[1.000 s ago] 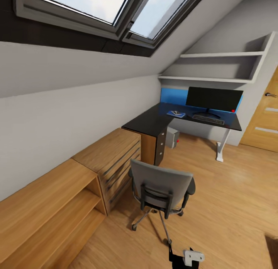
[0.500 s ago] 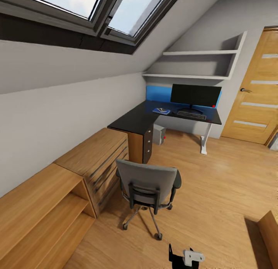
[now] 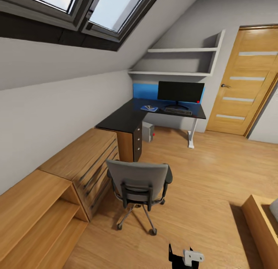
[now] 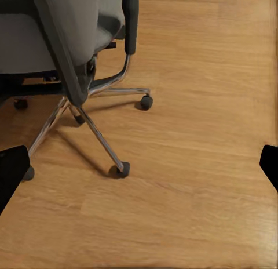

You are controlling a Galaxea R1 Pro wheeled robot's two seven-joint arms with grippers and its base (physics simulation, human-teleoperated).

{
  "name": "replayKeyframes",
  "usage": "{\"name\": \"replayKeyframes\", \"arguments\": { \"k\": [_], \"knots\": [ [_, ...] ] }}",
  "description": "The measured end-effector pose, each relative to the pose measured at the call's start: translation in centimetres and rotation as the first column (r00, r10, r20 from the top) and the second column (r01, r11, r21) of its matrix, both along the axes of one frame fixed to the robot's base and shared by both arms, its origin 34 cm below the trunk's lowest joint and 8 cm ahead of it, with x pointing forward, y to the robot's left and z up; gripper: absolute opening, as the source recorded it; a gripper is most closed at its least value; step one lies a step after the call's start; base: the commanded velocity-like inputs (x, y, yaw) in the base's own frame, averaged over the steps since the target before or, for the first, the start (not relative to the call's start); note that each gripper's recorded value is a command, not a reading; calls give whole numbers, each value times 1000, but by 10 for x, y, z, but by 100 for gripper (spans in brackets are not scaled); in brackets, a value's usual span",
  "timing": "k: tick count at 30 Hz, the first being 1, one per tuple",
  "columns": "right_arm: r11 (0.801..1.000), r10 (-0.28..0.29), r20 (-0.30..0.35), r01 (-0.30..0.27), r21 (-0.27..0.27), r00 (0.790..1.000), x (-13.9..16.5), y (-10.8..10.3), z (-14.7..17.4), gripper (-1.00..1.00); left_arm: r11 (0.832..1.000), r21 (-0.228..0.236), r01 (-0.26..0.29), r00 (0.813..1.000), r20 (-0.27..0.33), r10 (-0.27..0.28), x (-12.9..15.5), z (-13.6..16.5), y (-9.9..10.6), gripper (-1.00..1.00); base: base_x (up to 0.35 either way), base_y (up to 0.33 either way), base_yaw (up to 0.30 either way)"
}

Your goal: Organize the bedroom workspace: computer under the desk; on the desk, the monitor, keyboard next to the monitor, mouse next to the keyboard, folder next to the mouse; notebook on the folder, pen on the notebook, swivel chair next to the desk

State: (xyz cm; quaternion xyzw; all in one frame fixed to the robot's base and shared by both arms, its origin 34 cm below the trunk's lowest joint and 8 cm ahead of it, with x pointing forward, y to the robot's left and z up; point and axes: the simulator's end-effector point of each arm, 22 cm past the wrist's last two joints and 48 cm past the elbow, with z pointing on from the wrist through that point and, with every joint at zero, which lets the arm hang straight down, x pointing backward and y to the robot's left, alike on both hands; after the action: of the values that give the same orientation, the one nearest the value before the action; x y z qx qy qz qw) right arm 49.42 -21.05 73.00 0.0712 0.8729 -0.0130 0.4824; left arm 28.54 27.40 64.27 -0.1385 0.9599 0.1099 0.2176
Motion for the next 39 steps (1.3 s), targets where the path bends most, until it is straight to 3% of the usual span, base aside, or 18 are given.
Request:
{"name": "replayKeyframes", "arguments": {
  "k": [10, 39],
  "knots": [
    [1000, 1, -7, -1, 0, 1000, -2, 0, -3, 100, 1000, 0, 0, 1000, -8, 0, -3, -1, 0, 100, 52, 175, -262],
    [1000, 4, -22, -4, 0, 1000, -6, 0, -9, 100, 1000, 0, 0, 1000, -25, 0, -9, -4, 0, 100, 5, 25, -273]
  ]
}}
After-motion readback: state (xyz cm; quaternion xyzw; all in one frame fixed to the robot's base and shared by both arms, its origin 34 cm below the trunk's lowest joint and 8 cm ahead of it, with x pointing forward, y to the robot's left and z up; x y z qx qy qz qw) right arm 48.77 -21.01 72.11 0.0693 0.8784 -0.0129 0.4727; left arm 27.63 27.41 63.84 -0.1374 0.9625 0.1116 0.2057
